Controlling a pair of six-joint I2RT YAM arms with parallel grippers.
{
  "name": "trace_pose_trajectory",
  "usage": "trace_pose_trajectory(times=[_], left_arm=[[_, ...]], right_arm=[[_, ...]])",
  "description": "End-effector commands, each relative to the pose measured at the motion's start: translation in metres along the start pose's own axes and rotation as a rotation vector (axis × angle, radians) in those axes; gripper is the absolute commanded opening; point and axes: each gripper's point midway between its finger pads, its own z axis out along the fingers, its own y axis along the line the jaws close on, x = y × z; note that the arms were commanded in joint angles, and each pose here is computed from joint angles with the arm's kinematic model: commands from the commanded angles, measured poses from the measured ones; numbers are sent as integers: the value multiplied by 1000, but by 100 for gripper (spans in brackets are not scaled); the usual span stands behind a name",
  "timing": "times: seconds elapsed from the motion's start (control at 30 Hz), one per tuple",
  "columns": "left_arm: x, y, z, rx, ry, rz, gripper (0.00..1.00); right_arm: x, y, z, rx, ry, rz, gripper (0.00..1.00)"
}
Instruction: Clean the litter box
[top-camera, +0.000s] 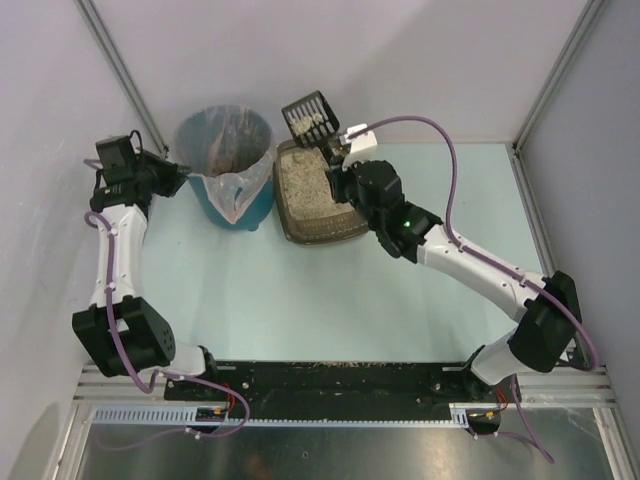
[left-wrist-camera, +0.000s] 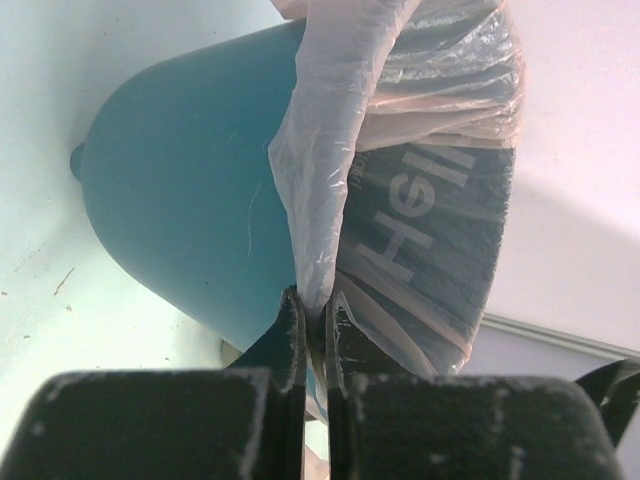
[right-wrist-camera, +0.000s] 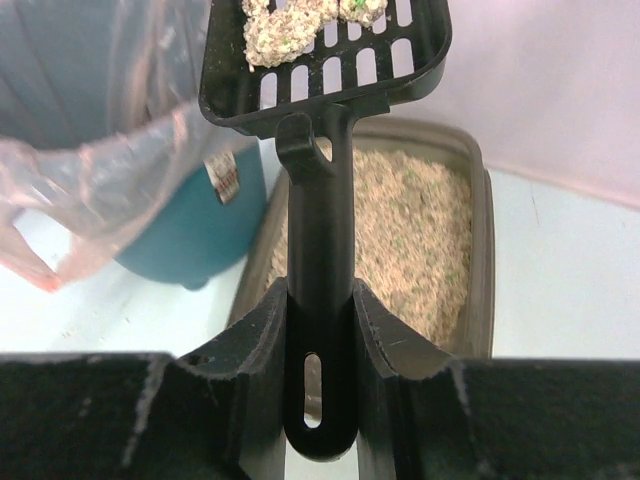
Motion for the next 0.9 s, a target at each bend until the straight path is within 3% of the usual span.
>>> trace_pose_trajectory(times=[0.0, 0.2, 0.23, 0.33, 0.47, 0.87], left_arm=[[40, -38, -19, 162, 113, 100, 0], [50, -38, -21, 172, 128, 128, 0], [50, -38, -22, 172, 128, 130, 0], [51, -40, -23, 178, 129, 139, 0], [50, -40, -24, 180, 119, 156, 0], [51, -33, -27, 173, 102, 207, 0]], right_arm=[[-49, 20, 5, -57, -90, 20, 0], [-60, 51, 31, -110, -90, -33, 0], [-43, 54, 41, -108, -43, -87, 0], [-49, 68, 49, -122, -51, -168, 0], [-39, 75, 64, -79, -43, -392, 0], [-59, 83, 54, 45, -215, -829, 0]])
